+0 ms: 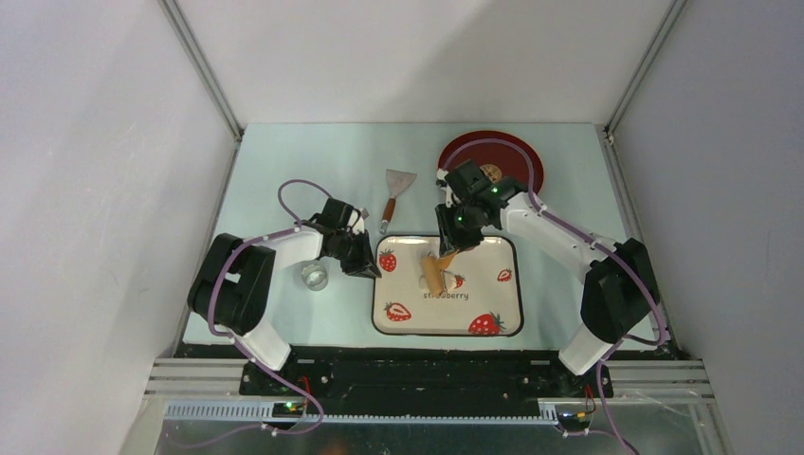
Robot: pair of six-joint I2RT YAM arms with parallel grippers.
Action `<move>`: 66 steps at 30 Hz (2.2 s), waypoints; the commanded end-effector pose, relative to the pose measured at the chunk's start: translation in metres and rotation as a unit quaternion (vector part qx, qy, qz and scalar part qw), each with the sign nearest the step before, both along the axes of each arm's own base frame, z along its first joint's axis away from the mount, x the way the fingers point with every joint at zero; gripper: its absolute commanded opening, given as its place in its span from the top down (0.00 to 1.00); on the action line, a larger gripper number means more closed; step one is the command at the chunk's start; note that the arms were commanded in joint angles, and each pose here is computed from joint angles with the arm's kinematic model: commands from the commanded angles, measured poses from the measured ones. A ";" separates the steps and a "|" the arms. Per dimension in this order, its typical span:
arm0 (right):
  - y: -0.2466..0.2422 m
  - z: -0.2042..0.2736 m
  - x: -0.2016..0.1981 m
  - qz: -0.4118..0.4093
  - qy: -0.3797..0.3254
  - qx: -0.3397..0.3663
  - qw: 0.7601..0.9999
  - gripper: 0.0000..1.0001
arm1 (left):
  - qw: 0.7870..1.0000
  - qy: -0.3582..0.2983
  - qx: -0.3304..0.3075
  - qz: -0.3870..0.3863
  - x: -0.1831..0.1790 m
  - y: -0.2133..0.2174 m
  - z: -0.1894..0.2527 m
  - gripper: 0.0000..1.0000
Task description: Roll out the dumpling wrappers from the dough
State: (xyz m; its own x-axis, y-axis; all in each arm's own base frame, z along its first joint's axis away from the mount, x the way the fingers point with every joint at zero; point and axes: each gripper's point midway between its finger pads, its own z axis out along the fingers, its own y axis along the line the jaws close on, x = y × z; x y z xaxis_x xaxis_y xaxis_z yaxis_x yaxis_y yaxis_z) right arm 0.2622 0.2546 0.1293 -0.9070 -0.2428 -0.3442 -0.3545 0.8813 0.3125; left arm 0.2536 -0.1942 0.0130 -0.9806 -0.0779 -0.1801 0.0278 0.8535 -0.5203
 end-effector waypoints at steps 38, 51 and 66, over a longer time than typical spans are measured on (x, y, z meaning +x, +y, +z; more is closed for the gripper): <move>0.004 -0.078 -0.061 0.033 -0.002 -0.213 0.977 1.00 | 0.996 0.033 0.083 -0.020 -0.024 0.026 -0.035 1.00; 0.026 -0.064 -0.073 0.004 0.011 -0.150 0.989 1.00 | 0.996 0.033 0.084 -0.020 -0.023 0.026 -0.036 1.00; 0.040 -0.046 -0.078 -0.015 -0.010 -0.116 0.993 1.00 | 0.996 0.033 0.083 -0.020 -0.023 0.025 -0.036 1.00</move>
State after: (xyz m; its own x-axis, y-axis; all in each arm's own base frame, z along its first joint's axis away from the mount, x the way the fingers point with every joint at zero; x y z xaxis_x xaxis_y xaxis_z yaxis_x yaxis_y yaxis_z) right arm 0.2574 0.3003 0.1317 -0.7857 -0.2378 -0.5710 -0.3237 0.9447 0.0520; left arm 0.2537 -0.1943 0.0129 -0.9808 -0.0781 -0.1788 0.0269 0.8535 -0.5204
